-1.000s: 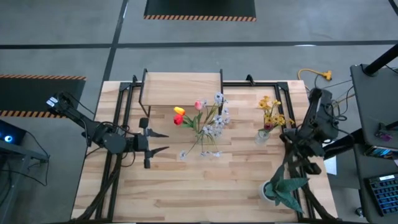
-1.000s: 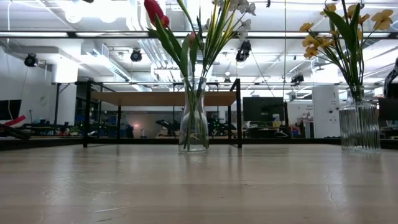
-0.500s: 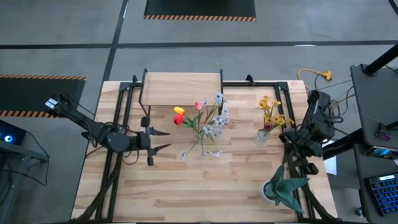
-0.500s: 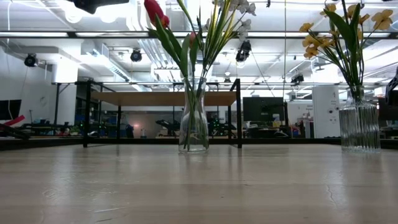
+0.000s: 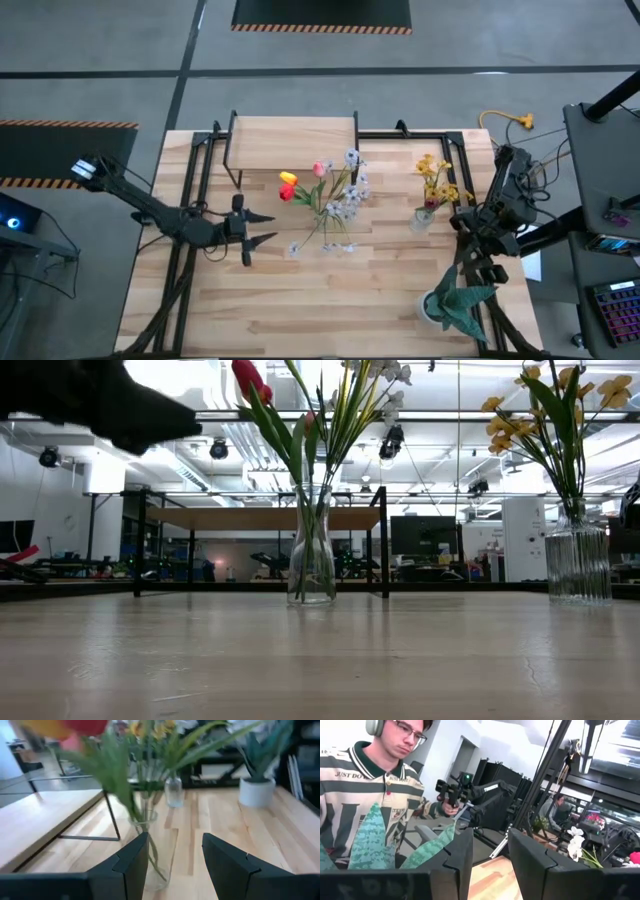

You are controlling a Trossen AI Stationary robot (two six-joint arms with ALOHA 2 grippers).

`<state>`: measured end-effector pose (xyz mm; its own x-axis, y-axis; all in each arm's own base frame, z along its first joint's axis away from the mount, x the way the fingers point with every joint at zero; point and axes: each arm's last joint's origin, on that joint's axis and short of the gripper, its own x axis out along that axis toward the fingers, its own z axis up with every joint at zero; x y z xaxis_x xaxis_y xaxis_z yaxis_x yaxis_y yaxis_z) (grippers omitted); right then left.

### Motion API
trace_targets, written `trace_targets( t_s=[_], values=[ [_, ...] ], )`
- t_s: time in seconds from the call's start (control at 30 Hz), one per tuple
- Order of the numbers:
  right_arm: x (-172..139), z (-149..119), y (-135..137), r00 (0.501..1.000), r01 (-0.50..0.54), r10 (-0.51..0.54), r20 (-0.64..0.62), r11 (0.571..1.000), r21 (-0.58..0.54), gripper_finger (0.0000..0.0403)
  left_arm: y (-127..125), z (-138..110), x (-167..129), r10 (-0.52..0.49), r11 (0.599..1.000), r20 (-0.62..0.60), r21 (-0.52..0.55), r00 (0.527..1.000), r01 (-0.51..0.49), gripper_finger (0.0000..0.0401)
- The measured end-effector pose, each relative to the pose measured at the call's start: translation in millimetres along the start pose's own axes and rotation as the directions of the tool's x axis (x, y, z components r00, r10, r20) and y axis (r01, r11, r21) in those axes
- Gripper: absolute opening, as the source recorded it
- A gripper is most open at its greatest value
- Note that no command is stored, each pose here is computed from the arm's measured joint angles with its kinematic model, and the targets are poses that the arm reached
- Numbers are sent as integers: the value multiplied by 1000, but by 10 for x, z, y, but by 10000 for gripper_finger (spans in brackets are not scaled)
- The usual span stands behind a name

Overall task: Pick and place flowers into a vace then onto a shelf
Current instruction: Put the left transparent vase on the shelf

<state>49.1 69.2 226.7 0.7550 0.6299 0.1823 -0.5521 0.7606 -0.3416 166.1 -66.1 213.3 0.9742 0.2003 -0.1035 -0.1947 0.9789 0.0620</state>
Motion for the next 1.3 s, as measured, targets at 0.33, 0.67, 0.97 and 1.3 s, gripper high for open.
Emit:
trace_targets(
  t_s=[0.33, 0.67, 0.97, 1.3],
  values=[
    [-1, 0, -1, 1000, 0, 0, 0, 1000, -16, 114, 249, -346, 277, 55, 986, -39, -157, 998, -60, 263],
    [0, -6, 2, 1000, -2, 2, -6, 1000, -24, 114, 214, -441, 890, 90, 994, -198, -36, 976, -99, 314],
    [1, -9, 3, 1000, -4, 3, -9, 999, -32, 114, 195, -499, 1386, 143, 990, -244, 44, 959, -136, 315],
    [21, -22, 18, 1000, -12, 11, -27, 999, -39, 114, 248, -428, 1486, 118, 993, -125, -13, 985, -121, 315]
  ],
)
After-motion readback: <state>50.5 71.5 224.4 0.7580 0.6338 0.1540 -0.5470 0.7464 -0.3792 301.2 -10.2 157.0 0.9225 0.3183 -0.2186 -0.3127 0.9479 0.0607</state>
